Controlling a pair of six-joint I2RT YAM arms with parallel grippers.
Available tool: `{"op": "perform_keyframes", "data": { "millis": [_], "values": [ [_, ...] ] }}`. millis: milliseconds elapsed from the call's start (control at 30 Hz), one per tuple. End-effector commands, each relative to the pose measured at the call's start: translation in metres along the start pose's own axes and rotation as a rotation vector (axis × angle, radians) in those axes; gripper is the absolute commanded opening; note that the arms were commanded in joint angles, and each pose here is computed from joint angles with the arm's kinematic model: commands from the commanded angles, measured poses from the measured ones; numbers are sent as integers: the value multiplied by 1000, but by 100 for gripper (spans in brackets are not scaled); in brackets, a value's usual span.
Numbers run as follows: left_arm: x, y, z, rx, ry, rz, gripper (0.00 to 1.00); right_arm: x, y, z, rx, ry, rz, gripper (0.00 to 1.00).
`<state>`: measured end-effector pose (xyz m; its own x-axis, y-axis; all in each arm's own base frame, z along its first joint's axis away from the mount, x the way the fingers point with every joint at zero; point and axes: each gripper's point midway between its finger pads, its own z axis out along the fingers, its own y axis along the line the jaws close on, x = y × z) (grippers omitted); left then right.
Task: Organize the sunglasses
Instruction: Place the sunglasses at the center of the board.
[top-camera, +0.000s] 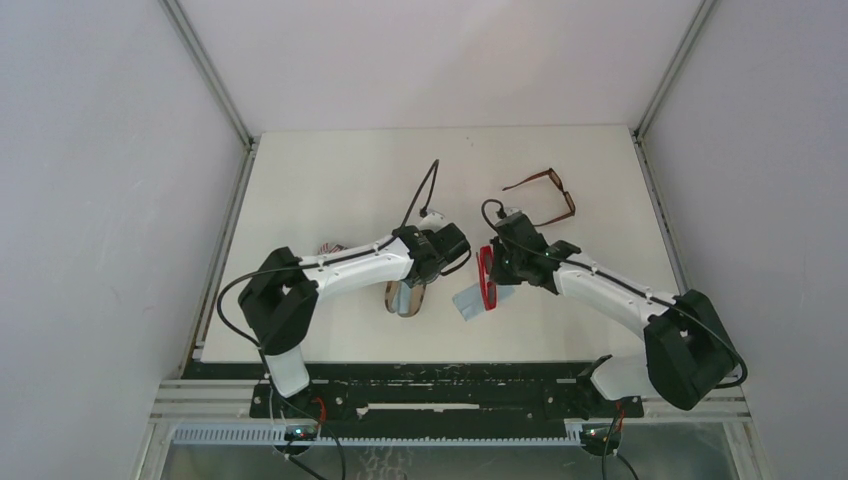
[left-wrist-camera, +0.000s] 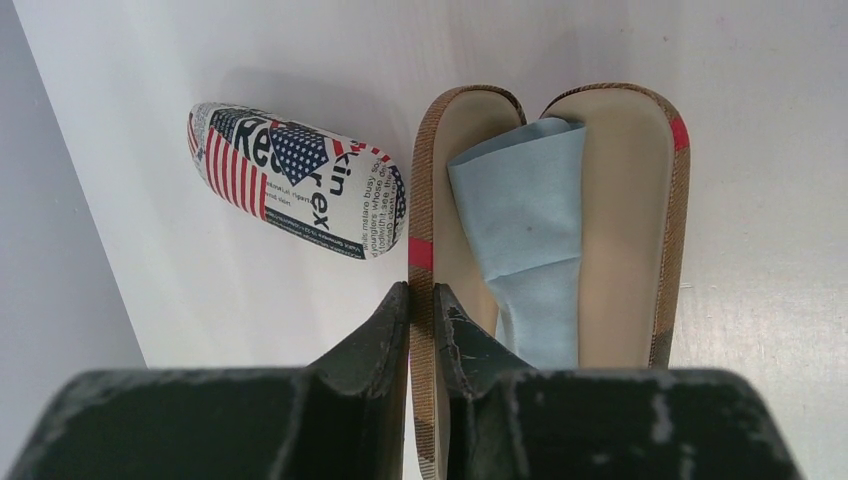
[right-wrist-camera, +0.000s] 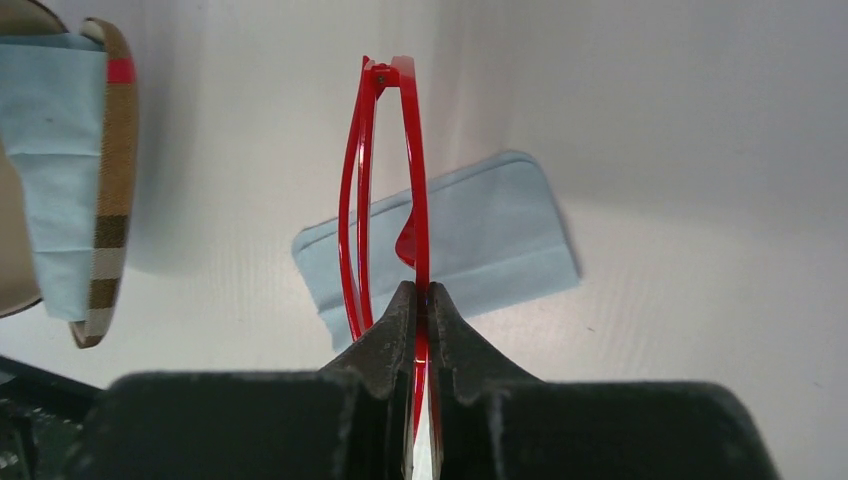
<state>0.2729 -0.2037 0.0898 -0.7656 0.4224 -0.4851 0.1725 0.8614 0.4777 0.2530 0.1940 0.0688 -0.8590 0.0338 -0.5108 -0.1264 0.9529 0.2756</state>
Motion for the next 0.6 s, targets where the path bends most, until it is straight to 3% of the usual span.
{"op": "perform_keyframes", "data": {
  "millis": [0, 367, 567],
  "values": [
    [-5, 8, -6, -12, -43, -50, 17, -4, -25, -14, 164, 33, -88, 0],
    [0, 14, -8, -19, -48, -61, 18, 6, -32, 5, 393, 163, -265, 0],
    [4, 15, -7, -20, -47, -58, 18, 7, -14, 8, 355, 147, -285, 20]
  ]
}}
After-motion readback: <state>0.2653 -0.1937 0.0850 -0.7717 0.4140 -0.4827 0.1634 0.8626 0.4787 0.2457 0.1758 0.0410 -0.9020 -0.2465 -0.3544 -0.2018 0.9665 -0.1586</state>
